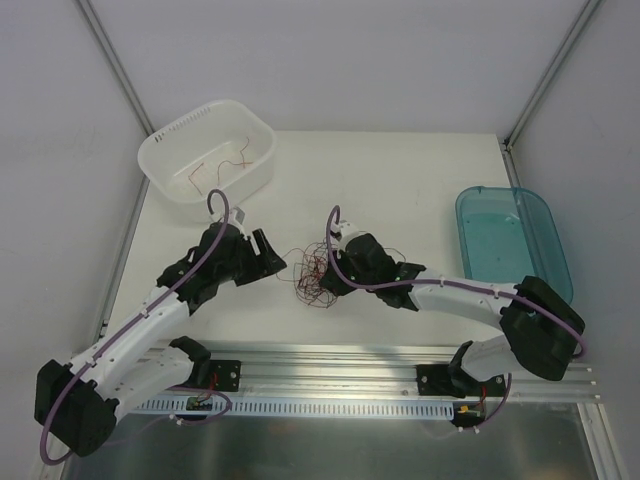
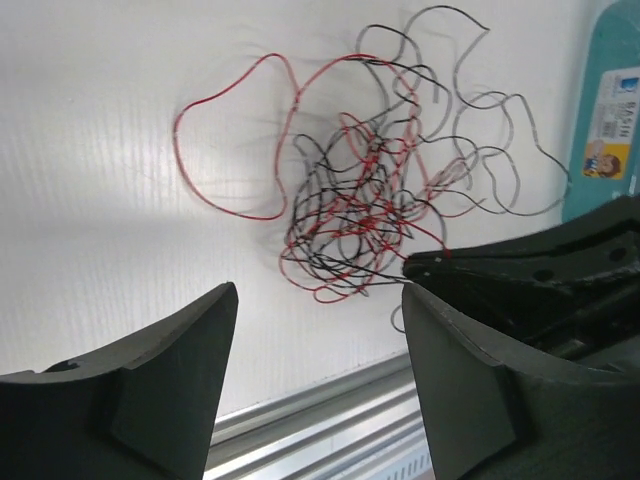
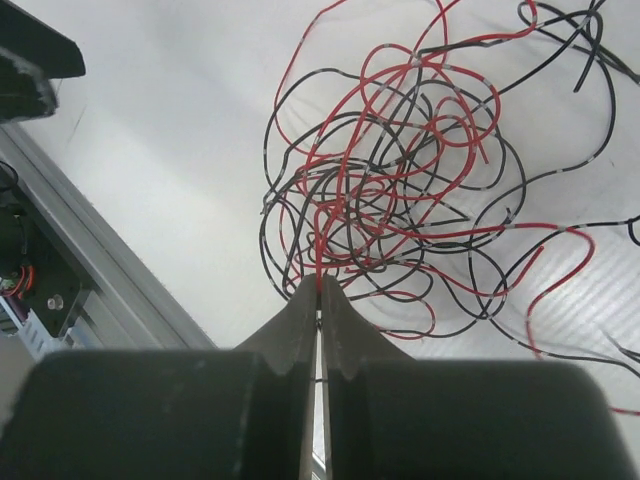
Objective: Untangle the cables
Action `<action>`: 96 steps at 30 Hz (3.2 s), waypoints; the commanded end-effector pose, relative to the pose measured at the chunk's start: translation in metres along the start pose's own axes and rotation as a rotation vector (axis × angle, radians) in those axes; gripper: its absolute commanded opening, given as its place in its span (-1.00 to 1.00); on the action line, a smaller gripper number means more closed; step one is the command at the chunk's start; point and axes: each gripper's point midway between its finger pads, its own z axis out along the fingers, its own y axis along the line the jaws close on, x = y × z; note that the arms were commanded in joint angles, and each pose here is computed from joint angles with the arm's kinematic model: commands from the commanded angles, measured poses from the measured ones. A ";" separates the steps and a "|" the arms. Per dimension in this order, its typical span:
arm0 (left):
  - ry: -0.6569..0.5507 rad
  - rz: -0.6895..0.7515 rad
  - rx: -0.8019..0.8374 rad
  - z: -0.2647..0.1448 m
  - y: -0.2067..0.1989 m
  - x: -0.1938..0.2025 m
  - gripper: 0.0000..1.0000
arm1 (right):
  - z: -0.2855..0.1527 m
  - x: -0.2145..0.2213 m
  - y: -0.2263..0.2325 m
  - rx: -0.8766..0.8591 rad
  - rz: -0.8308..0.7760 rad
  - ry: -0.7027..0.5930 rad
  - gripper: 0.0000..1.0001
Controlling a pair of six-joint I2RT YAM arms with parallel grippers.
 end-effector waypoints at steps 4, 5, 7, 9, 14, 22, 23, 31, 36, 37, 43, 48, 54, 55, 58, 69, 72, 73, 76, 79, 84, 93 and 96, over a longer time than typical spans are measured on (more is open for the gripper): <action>0.069 -0.056 -0.194 0.028 0.041 0.021 0.33 | -0.009 0.001 -0.008 -0.003 -0.012 0.002 -0.99; 0.100 -0.075 -0.229 0.035 0.048 0.027 0.29 | -0.009 0.002 -0.009 0.001 -0.011 0.003 -0.99; 0.095 -0.121 -0.265 0.043 0.051 0.026 0.26 | -0.007 0.004 -0.009 -0.004 -0.008 0.010 -0.99; 0.100 -0.166 -0.303 0.053 0.057 0.028 0.19 | -0.005 0.004 -0.007 -0.016 -0.007 0.013 -0.99; 0.071 -0.235 -0.346 0.072 0.061 0.026 0.14 | -0.001 0.007 -0.005 -0.033 -0.004 0.020 -0.99; 0.066 -0.270 -0.396 0.094 0.055 0.032 0.10 | 0.001 0.008 -0.002 -0.056 -0.005 0.019 -0.99; 0.066 -0.276 -0.401 0.095 0.055 0.033 0.09 | 0.001 0.009 -0.002 -0.057 -0.004 0.019 -0.99; 0.066 -0.277 -0.450 0.108 0.059 0.038 -0.18 | -0.002 0.007 0.000 -0.066 -0.010 0.007 -0.99; 0.061 -0.252 -0.472 0.111 0.064 0.039 -0.79 | -0.006 0.006 -0.004 -0.049 -0.014 -0.002 -0.99; 0.053 -0.244 -0.470 0.109 0.064 0.037 -0.89 | -0.007 0.007 -0.006 -0.041 -0.011 0.001 -0.99; -0.042 -0.126 -0.551 0.078 0.079 0.000 -1.00 | -0.025 0.001 -0.040 0.098 0.046 -0.019 -0.99; -0.152 -0.089 -0.593 0.035 0.104 -0.054 -1.00 | -0.057 -0.001 -0.096 0.305 0.150 -0.047 -0.99; -0.329 -0.022 -0.683 -0.042 0.121 -0.113 -1.00 | -0.099 -0.003 -0.136 0.444 0.225 -0.080 -0.99; -0.353 -0.016 -0.697 -0.052 0.123 -0.119 -1.00 | -0.105 -0.002 -0.139 0.455 0.233 -0.081 -0.99; -0.426 -0.018 -0.742 -0.087 0.132 -0.137 -1.00 | -0.115 -0.001 -0.150 0.487 0.264 -0.081 -0.99; -0.585 -0.027 -0.686 -0.165 0.109 -0.185 -1.00 | -0.125 -0.009 -0.153 0.461 0.275 -0.072 -0.99; -0.554 -0.014 -0.610 -0.158 0.098 -0.180 -1.00 | -0.122 -0.015 -0.139 0.391 0.238 -0.058 -0.89; -0.529 -0.010 -0.559 -0.152 0.091 -0.176 -1.00 | -0.121 -0.017 -0.135 0.376 0.216 -0.045 -0.82; -0.491 -0.001 -0.487 -0.144 0.081 -0.168 -1.00 | -0.120 -0.023 -0.115 0.335 0.136 -0.012 -0.32; -0.479 0.003 -0.447 -0.142 0.076 -0.160 -1.00 | -0.122 -0.033 -0.096 0.342 0.048 -0.007 0.11; -0.462 0.015 -0.396 -0.140 0.069 -0.152 -1.00 | -0.115 -0.056 -0.050 0.285 -0.072 -0.029 0.39; -0.464 0.023 -0.396 -0.145 0.069 -0.147 -1.00 | -0.055 -0.070 -0.038 0.255 -0.085 0.014 0.54; -0.462 0.018 -0.398 -0.145 0.070 -0.145 -1.00 | -0.031 -0.061 -0.046 0.272 -0.059 0.042 0.54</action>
